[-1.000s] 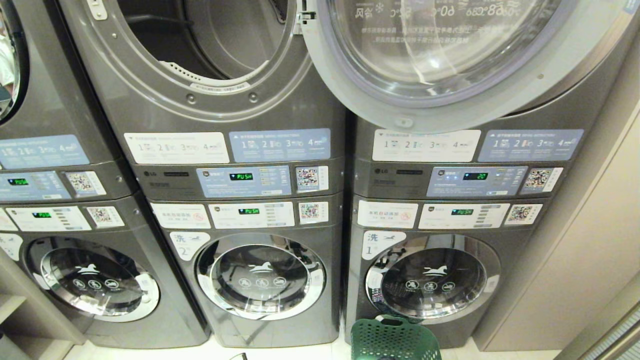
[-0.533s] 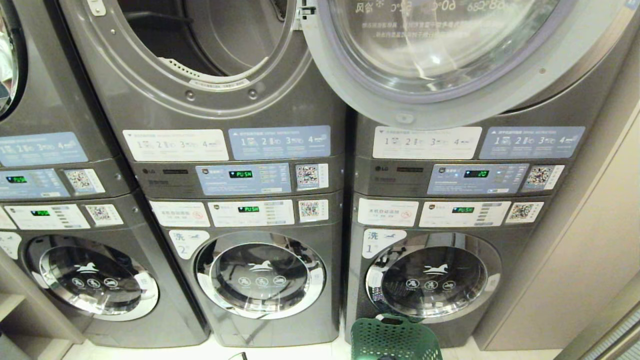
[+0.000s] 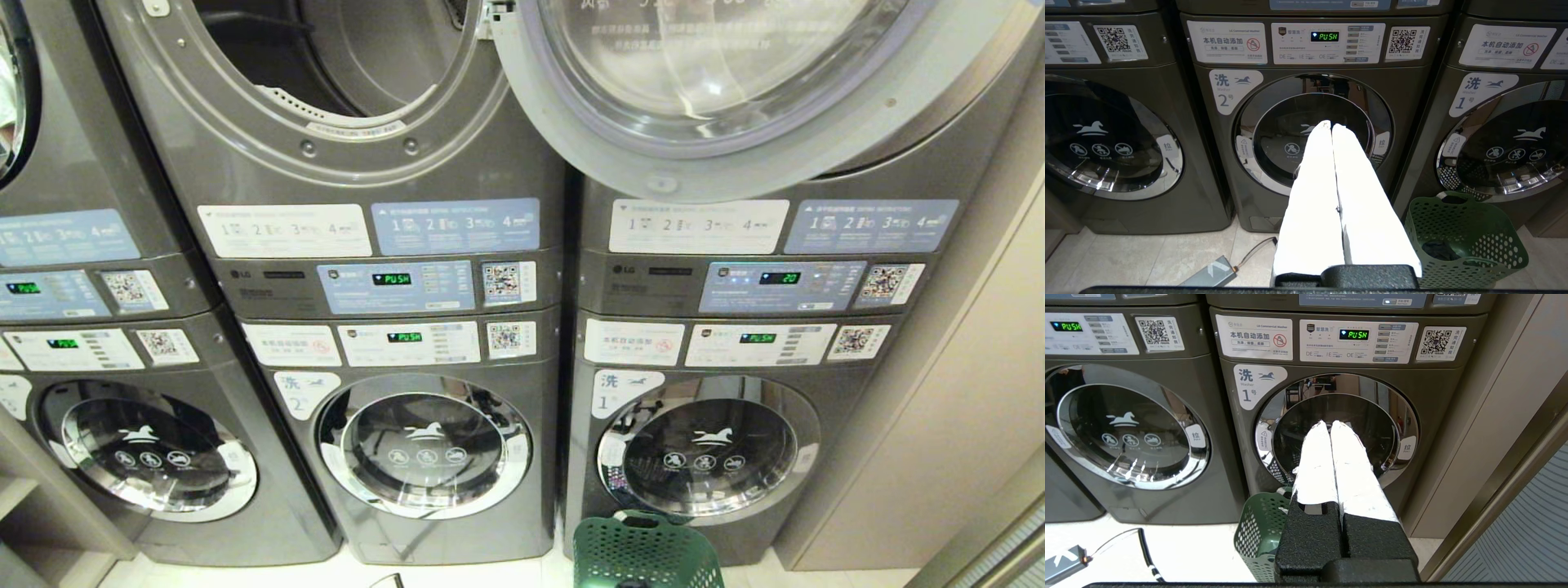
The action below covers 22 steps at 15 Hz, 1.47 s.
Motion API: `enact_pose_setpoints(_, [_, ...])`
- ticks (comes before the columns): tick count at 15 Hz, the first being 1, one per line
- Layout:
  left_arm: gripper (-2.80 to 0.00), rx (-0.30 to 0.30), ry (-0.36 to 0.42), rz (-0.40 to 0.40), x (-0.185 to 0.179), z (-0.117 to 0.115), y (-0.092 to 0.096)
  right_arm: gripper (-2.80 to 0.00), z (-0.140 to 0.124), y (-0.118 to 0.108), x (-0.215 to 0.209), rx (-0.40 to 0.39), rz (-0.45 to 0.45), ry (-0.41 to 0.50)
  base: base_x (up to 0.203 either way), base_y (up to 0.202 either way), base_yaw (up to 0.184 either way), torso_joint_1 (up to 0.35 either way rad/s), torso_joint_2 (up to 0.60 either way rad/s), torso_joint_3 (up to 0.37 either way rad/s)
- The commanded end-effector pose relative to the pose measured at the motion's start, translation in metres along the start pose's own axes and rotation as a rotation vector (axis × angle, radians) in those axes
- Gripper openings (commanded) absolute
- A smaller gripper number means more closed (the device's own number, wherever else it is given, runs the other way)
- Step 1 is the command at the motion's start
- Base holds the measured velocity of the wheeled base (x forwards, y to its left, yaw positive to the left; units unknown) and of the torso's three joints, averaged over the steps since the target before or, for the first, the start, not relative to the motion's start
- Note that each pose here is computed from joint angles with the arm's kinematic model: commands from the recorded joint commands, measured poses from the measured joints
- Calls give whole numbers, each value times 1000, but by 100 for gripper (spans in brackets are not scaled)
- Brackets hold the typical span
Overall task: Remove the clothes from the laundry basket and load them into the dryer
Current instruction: Take the clothes out of the basket
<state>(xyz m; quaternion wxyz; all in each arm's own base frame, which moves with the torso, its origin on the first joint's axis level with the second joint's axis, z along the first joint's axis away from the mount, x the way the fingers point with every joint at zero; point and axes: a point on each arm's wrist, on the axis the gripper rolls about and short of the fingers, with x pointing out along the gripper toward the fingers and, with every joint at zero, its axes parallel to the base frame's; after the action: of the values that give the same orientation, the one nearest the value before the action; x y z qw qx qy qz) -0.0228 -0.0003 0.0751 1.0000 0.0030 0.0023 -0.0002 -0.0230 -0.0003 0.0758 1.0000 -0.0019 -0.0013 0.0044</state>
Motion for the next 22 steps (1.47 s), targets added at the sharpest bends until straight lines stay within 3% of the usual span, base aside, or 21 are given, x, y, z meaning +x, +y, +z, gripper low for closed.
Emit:
enact_pose_setpoints(1, [-280,0,-2,1,0,0,0,-280,0,0,0,-1,0,1,0,0,0,-80,171,88])
enact_pose_setpoints(22, [-280,0,-2,0,0,0,0,-280,0,0,0,-1,0,1,0,0,0,-115,252,135])
